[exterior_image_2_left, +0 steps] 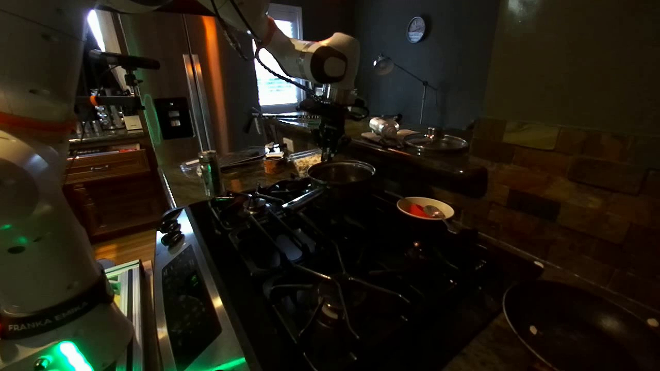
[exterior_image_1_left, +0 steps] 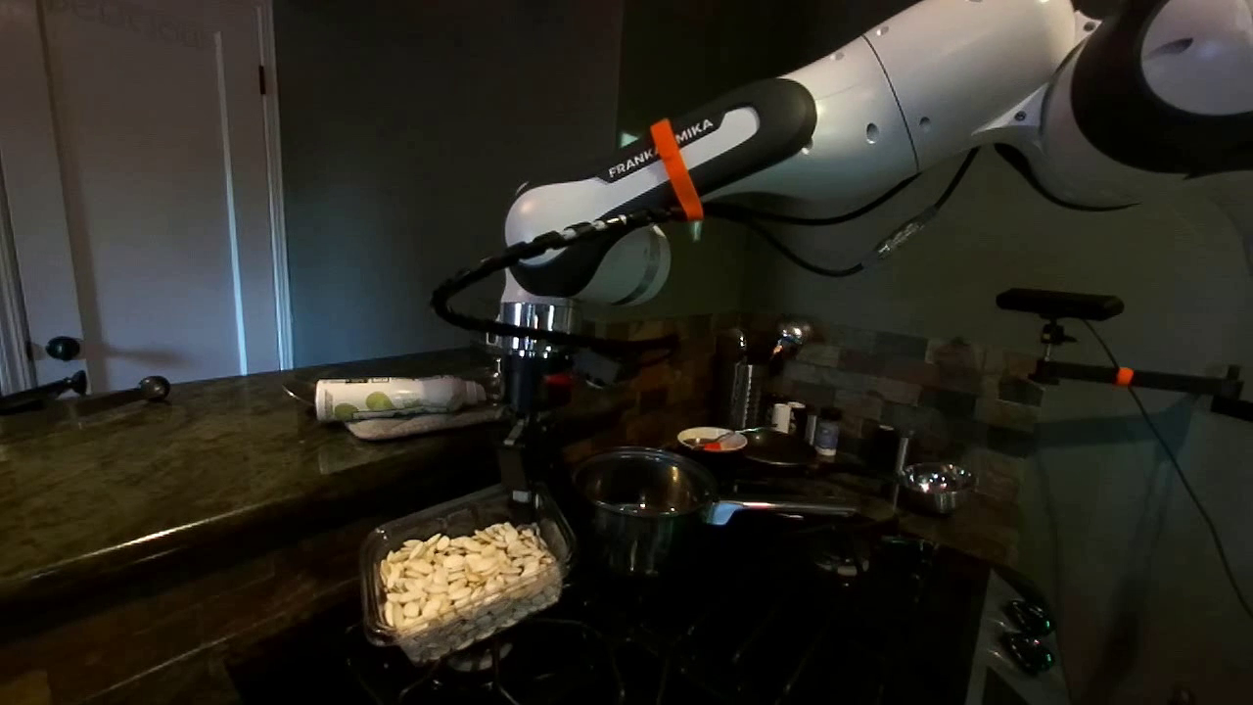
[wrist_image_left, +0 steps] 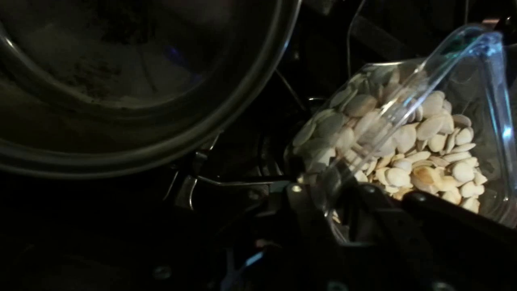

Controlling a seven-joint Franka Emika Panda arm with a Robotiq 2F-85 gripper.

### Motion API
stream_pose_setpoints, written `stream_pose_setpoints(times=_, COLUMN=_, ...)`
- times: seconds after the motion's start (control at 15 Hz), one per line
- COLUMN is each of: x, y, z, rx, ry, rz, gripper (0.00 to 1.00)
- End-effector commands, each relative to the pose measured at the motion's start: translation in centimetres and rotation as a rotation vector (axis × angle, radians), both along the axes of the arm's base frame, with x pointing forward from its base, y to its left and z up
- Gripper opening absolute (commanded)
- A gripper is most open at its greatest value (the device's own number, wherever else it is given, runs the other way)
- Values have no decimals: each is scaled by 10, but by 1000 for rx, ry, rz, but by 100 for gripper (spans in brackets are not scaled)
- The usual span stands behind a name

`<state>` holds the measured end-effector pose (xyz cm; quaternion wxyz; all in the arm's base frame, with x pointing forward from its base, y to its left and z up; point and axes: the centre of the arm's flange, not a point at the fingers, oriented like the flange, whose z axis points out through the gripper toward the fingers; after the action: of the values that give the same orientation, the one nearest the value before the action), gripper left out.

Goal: Empty some of the grains into the pot then place the container on the counter

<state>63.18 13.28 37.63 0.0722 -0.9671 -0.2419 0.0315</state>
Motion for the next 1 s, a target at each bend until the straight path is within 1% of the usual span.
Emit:
stream_pose_setpoints(times=0.0, x=0, y=11, z=-23, rx=-50, ry=-1, rz=-28, gripper=24)
stream_pose_setpoints(times=0.07, x=0, y=13, z=-28, rx=-54, ry=1, rz=-31, gripper=36)
stream_pose_setpoints(times=0.13, x=0, y=16, z=-33, rx=-56, ry=-5, rz=-33, gripper=42)
stream_pose_setpoints(times=0.2, x=1, y=18, z=-37, rx=-59, ry=-8, rz=-33, gripper=40)
stream_pose_setpoints(times=0.33, x=2, y=23, z=-46, rx=-69, ry=-27, rz=-35, gripper=22)
stream_pose_setpoints(times=0.4, x=3, y=26, z=-51, rx=-73, ry=-34, rz=-35, gripper=19)
stream_pose_setpoints(times=0.53, x=4, y=31, z=-59, rx=-87, ry=-36, rz=-29, gripper=24)
stream_pose_setpoints(times=0.6, x=4, y=32, z=-61, rx=-93, ry=-36, rz=-27, gripper=18)
stream_pose_setpoints(times=0.67, x=4, y=33, z=-61, rx=-97, ry=-35, rz=-27, gripper=4)
stream_pose_setpoints(times=0.8, x=5, y=32, z=-59, rx=-94, ry=-32, rz=-39, gripper=3)
stream_pose_setpoints(times=0.87, x=6, y=30, z=-59, rx=-93, ry=-28, rz=-43, gripper=0)
stream_pose_setpoints(times=0.93, x=6, y=30, z=-60, rx=-92, ry=-15, rz=-42, gripper=1)
